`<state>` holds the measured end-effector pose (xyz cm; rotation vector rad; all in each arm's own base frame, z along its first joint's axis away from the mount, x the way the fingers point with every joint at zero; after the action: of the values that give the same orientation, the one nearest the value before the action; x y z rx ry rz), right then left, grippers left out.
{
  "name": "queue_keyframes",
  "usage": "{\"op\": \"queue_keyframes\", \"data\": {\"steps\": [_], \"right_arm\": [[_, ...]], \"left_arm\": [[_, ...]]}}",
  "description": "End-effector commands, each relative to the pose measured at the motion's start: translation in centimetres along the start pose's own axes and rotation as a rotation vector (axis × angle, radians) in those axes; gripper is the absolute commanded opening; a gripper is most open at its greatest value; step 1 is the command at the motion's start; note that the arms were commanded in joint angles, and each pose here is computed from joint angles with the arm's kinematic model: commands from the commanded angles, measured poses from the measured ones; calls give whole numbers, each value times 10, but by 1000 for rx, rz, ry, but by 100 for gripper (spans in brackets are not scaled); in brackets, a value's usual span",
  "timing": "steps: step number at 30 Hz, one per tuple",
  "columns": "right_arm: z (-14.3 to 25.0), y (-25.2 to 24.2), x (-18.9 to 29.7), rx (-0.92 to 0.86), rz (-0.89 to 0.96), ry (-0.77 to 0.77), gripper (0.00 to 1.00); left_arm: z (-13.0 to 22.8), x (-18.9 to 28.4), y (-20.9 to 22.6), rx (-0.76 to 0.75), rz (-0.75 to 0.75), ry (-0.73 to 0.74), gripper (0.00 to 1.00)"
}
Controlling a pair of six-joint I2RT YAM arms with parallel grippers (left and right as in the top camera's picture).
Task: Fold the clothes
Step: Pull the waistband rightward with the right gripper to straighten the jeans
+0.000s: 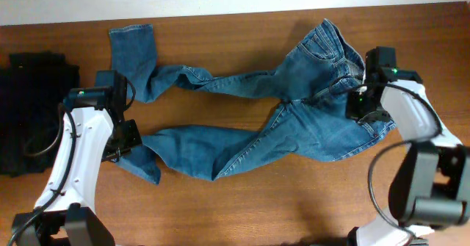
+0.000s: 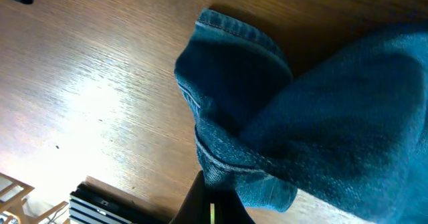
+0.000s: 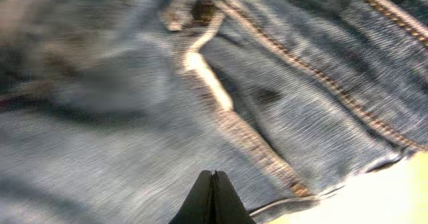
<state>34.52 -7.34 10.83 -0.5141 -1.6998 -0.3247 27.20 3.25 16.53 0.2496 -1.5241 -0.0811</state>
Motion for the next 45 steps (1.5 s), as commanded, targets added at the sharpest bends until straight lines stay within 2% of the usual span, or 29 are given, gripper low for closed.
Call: {"op": "queue_keyframes", "data": {"steps": [1, 7, 15, 19, 23, 26, 30, 35, 36, 40, 45], "right_arm": [[-8, -19, -17, 8, 177, -35, 4], [-24, -46, -33, -85, 189, -56, 4], [-22, -87, -77, -239, 98, 67, 4], [-23, -105, -88, -298, 82, 79, 4], [-31, -120, -87, -348, 67, 54, 4], [-42, -114, -81, -369, -42, 41, 4], [-59, -129, -61, -347, 63, 6, 4], [-83, -142, -32, -373, 85, -42, 4], [-86, -142, -30, -376, 71, -47, 4], [-95, -102, -19, -305, -234, -34, 4], [-94, -76, -15, -159, -185, -37, 4]], "left_arm": [[3, -3, -2, -11, 22, 28, 0], [4, -3, -2, -13, 22, 31, 1], [4, -3, -2, -13, 23, 31, 0], [4, -3, -3, -14, 33, 36, 0], [5, -3, -5, -13, 44, 37, 1], [3, -3, -6, -12, 52, 32, 1], [2, -3, -6, -11, 53, 23, 1], [5, -3, -6, -14, 53, 37, 1], [5, -3, -6, -14, 56, 41, 1], [4, -3, -8, -12, 71, 35, 1], [6, -3, -8, -13, 74, 42, 1]]}}
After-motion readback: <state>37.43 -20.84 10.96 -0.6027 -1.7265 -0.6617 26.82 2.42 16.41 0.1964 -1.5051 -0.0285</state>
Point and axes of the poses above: each gripper's point midway between its finger pads, its own x axis back along the fingers, its own y axis along the line the jaws close on, z = x × y, the point moved 5 cm from there along x, back along the fingers, and after that the axes turned 14 degrees about -x, right-handed, at the moved point
